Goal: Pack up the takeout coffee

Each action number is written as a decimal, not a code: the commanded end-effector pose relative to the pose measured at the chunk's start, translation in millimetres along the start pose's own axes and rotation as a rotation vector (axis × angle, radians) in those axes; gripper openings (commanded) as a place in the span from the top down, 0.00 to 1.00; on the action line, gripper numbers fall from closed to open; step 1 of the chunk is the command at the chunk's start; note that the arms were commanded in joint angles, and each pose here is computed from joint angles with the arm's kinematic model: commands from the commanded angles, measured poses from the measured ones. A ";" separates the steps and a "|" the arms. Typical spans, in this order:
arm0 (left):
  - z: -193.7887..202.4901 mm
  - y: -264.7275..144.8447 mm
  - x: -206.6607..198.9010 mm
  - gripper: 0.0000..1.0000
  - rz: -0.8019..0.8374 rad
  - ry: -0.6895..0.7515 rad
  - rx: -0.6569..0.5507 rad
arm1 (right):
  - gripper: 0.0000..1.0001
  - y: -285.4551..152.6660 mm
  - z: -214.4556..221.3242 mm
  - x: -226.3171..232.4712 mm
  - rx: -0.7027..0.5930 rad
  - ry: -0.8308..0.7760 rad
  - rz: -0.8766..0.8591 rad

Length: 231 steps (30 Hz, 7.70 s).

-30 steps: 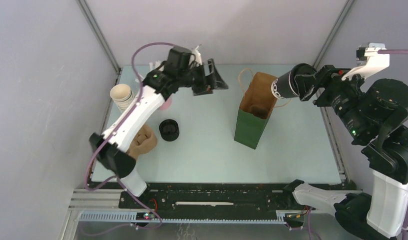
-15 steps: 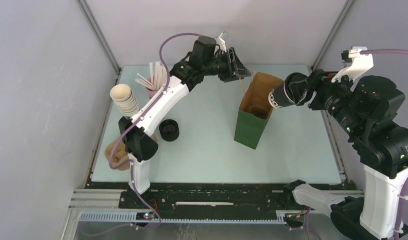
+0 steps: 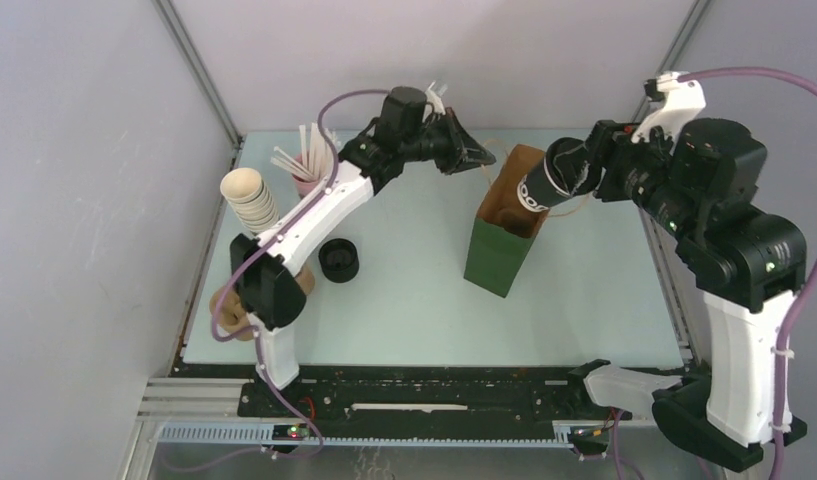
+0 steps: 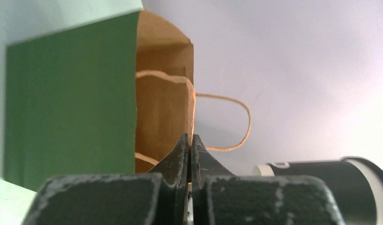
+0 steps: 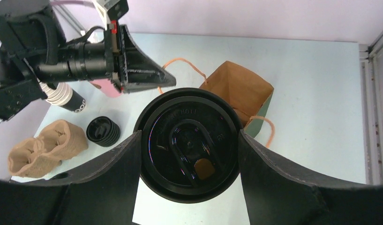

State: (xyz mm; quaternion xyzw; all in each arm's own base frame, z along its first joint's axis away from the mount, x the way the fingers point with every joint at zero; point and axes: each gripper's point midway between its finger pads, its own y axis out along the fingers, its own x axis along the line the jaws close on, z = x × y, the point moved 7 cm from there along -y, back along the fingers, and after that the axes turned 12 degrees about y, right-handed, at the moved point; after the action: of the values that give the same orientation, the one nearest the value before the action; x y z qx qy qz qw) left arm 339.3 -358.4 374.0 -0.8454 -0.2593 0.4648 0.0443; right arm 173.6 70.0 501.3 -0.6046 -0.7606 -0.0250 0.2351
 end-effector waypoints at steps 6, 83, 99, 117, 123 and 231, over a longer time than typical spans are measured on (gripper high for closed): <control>36.7 -66.4 -26.0 1.00 0.247 -0.273 -0.079 | 0.67 37.0 15.4 8.5 0.102 -0.058 0.000; 87.1 -218.5 22.3 0.63 -0.539 -0.019 0.173 | 0.67 56.5 67.3 96.4 0.170 -0.056 -0.303; 102.8 -222.2 45.8 0.57 -0.630 -0.030 0.166 | 0.67 64.6 76.2 120.3 0.210 -0.095 -0.343; 94.6 -192.6 66.8 0.57 -0.660 -0.061 0.094 | 0.67 66.6 82.4 129.3 0.237 -0.141 -0.342; 97.7 -182.9 72.9 0.56 -0.685 -0.065 0.112 | 0.67 67.3 85.7 129.3 0.246 -0.143 -0.340; 73.9 -134.0 37.4 1.00 -0.078 -0.074 -0.205 | 0.69 163.2 214.5 62.0 0.126 -0.702 -0.536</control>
State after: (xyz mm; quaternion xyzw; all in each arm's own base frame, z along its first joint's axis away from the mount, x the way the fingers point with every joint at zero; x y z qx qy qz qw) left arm 247.7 -229.0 304.4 -0.7723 -0.3838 0.5061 -0.0062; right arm 250.8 233.1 284.7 -0.3674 -0.9073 0.2037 -0.0187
